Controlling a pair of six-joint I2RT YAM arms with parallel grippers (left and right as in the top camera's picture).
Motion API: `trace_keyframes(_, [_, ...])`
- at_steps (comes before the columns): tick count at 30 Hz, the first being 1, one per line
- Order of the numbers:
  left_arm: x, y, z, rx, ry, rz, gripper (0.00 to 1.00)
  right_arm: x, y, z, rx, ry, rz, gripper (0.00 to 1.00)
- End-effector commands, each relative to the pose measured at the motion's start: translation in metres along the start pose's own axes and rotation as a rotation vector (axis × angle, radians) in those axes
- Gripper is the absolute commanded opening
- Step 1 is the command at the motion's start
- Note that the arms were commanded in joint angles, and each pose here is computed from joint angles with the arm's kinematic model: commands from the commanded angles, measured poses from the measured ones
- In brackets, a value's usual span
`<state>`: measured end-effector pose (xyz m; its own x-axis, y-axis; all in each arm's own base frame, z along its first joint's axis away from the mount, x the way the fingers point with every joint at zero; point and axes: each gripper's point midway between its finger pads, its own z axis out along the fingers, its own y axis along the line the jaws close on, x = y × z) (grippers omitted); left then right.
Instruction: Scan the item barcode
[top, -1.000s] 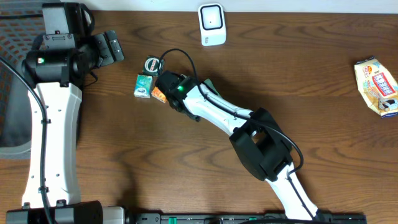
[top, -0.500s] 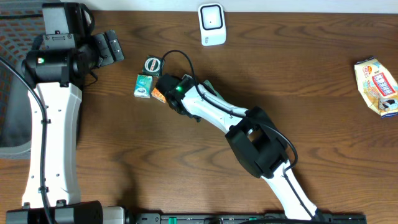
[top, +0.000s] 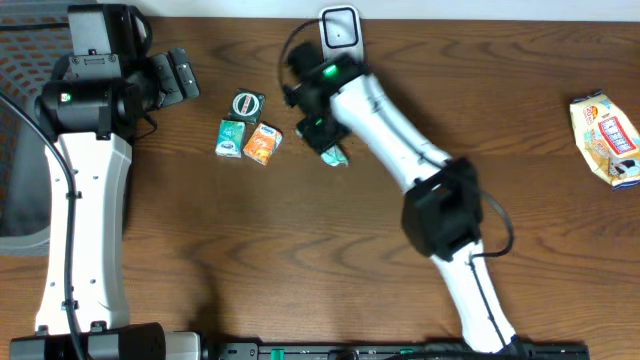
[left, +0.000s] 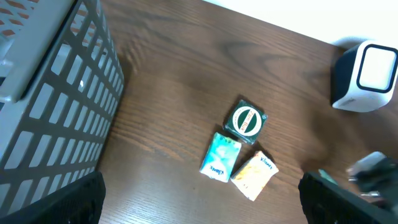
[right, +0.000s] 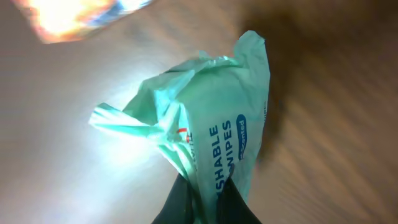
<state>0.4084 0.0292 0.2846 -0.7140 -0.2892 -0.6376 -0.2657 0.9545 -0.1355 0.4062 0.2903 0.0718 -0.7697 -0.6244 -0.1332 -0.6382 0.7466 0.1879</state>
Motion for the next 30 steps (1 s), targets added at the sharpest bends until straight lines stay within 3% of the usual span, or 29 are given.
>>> trace_keyframes(1, [0.002, 0.002, 0.003, -0.015, 0.009, -0.008, 0.98, -0.009, 0.041, -0.039, -0.557, -0.154, -0.047, 0.01])
trace_keyframes(3, [0.002, 0.002, 0.003, -0.015, 0.009, -0.007, 0.98, -0.005, 0.032, -0.05, -0.729, -0.199, 0.023, 0.01])
trace_keyframes(6, [0.002, 0.002, 0.003, -0.015, 0.009, -0.008, 0.98, 0.005, 0.017, -0.046, -0.848, -0.215, 0.106, 0.01])
trace_keyframes(14, [0.002, 0.002, 0.003, -0.015, 0.009, -0.008, 0.98, 0.044, -0.017, 0.0, -0.947, -0.186, 0.309, 0.01])
trace_keyframes(22, [0.002, 0.002, 0.003, -0.015, 0.009, -0.008, 0.98, 0.084, -0.088, 0.039, -0.603, 0.009, 0.609, 0.19])
trace_keyframes(25, [0.002, 0.002, 0.003, -0.015, 0.009, -0.007, 0.98, 0.087, -0.108, 0.027, -0.517, 0.025, 0.643, 0.29])
trace_keyframes(30, [0.002, 0.002, 0.003, -0.015, 0.009, -0.008, 0.98, 0.089, -0.128, 0.0, -0.346, 0.071, 0.637, 0.36])
